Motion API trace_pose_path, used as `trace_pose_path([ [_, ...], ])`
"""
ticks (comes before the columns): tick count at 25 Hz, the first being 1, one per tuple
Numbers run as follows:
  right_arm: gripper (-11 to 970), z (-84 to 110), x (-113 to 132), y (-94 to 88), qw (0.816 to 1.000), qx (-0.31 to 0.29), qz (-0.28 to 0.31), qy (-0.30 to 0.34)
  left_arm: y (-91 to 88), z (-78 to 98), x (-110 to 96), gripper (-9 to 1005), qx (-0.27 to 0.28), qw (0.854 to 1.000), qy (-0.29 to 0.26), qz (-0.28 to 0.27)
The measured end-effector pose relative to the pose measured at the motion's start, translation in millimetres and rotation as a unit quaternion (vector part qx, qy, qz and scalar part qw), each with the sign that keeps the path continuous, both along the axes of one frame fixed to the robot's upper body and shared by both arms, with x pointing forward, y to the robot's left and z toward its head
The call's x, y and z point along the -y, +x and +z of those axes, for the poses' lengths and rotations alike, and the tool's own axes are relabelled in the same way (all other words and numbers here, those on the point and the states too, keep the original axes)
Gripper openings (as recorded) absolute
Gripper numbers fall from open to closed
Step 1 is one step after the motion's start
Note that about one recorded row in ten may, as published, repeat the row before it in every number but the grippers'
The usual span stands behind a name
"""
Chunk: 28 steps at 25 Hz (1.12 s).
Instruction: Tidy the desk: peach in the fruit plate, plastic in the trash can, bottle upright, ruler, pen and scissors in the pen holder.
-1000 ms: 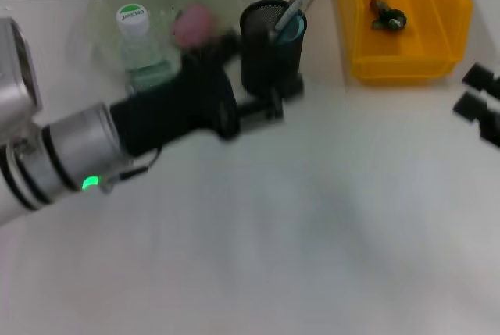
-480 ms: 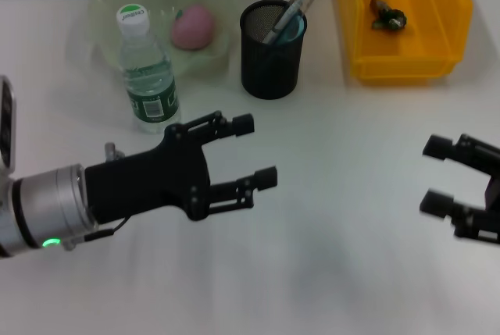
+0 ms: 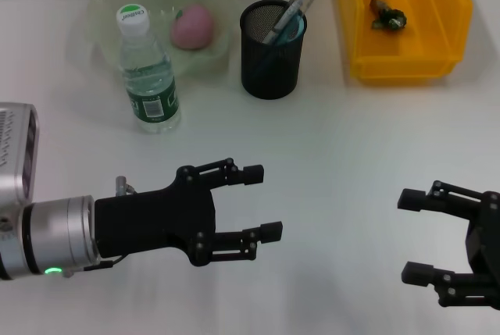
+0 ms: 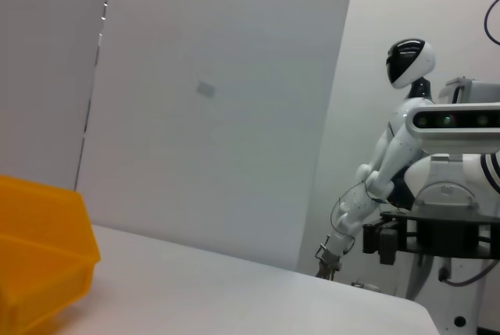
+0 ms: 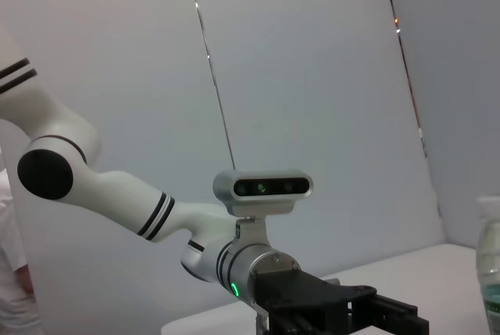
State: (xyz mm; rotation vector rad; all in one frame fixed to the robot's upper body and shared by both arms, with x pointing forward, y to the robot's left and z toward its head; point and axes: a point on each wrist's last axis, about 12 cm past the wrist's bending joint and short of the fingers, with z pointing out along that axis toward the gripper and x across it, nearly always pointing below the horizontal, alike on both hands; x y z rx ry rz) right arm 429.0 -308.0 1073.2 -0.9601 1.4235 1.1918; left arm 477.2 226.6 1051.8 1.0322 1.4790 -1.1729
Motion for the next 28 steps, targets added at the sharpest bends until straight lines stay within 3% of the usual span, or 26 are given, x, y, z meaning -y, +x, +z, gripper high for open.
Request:
trace_pose_path([
  [9,829,-1.8,-5.4,6.0,1.0,-0.013,-0.001,-0.003,-5.6,-3.1,-8.3,771,0.002,1.0,0.009,0.003],
  [18,829,0.2,-54.2,50.7,0.998,-0.025,0.061,-0.012,-22.0,-6.5,-43.0,764,-0.004,0.999,0.021,0.028],
  [21,829,3.8,-62.3,58.2,0.997,-0.023,0.074,-0.012,-27.0,-7.3,-52.6,762,-0.004,0.999,0.026,0.034],
  [28,828,5.2,-64.7,61.9,0.997,-0.024,0.076,-0.014,-28.5,-11.1,-54.5,765,-0.012,0.998,0.033,0.046],
])
